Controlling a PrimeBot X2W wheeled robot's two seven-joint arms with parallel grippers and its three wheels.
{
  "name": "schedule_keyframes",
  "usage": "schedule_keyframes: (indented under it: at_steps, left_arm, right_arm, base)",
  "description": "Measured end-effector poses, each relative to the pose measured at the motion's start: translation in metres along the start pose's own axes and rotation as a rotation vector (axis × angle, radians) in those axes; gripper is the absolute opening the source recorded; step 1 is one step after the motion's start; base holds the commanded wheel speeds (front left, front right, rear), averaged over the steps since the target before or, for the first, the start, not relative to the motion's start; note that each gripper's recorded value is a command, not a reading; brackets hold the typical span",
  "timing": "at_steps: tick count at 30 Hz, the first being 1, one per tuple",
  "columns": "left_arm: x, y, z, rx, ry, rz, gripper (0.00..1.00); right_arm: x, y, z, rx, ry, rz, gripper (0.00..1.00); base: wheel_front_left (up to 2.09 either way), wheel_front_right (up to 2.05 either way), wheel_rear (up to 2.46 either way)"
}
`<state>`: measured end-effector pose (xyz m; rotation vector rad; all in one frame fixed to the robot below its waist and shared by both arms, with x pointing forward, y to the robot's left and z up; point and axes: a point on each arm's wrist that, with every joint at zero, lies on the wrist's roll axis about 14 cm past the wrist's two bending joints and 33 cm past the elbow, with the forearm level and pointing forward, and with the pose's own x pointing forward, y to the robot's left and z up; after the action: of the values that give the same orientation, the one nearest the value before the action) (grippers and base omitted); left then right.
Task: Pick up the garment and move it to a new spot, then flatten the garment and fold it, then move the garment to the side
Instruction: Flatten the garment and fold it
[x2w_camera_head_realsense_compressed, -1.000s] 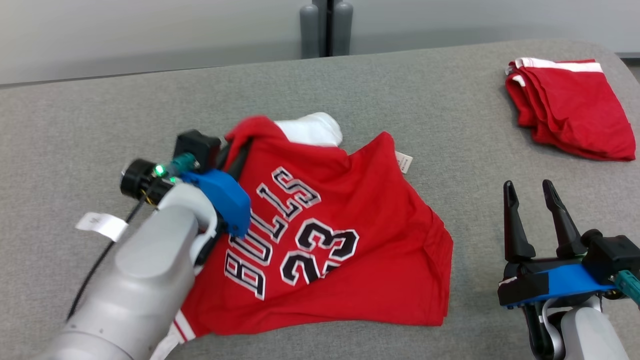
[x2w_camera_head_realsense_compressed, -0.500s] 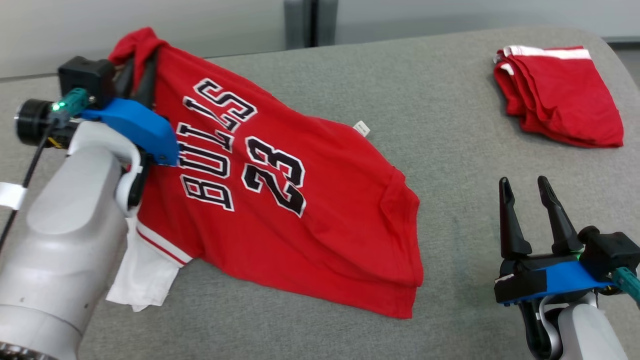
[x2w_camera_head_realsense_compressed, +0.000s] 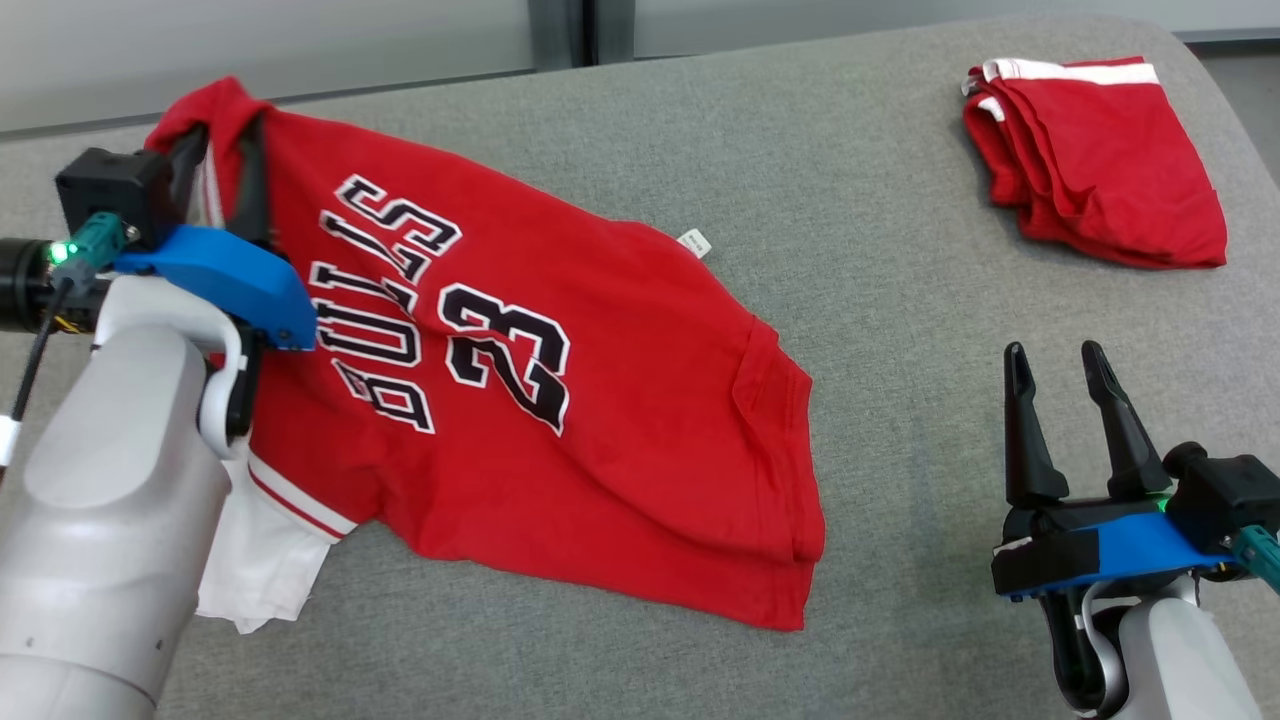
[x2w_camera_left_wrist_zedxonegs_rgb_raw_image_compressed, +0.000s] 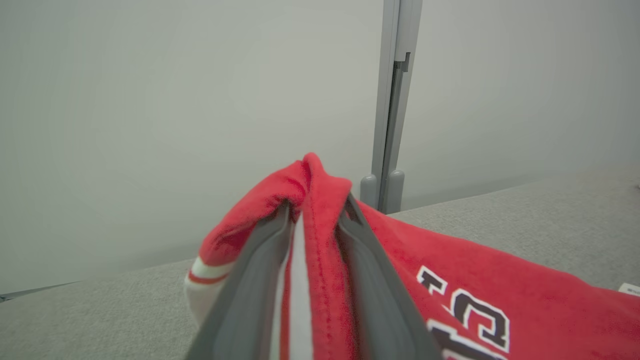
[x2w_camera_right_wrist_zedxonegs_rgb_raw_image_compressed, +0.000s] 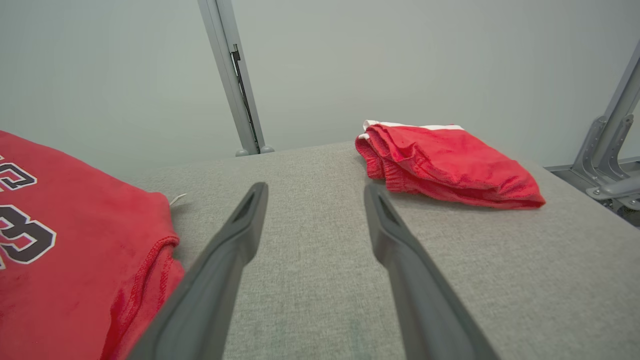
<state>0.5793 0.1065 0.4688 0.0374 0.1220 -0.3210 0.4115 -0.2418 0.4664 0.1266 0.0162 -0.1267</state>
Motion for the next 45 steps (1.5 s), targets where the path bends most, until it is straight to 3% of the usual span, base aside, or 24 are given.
schedule_keyframes:
  at_steps: [7,16,32,45]
  left_arm:
    - [-0.023,0.008,0.029,-0.011,-0.103,0.035,1.00]
    - [-0.100,0.028,0.051,-0.029,-0.234,0.147,1.00]
    - [-0.201,0.031,0.016,-0.069,-0.214,0.274,1.00]
    - [-0.222,0.024,-0.006,-0.101,-0.165,0.302,1.00]
  right_arm:
    - [-0.001,0.009,0.010,0.009,-0.027,0.025,1.00]
    - [-0.010,0.030,0.019,0.024,-0.051,0.084,1.00]
    - [-0.017,0.064,0.017,0.031,-0.042,0.181,1.00]
    - [-0.023,0.072,0.006,0.020,-0.001,0.207,1.00]
  base:
    - [0.00,0.00,0.00]
    - [0.00,0.00,0.00]
    - [0.00,0.00,0.00]
    - [0.00,0.00,0.00]
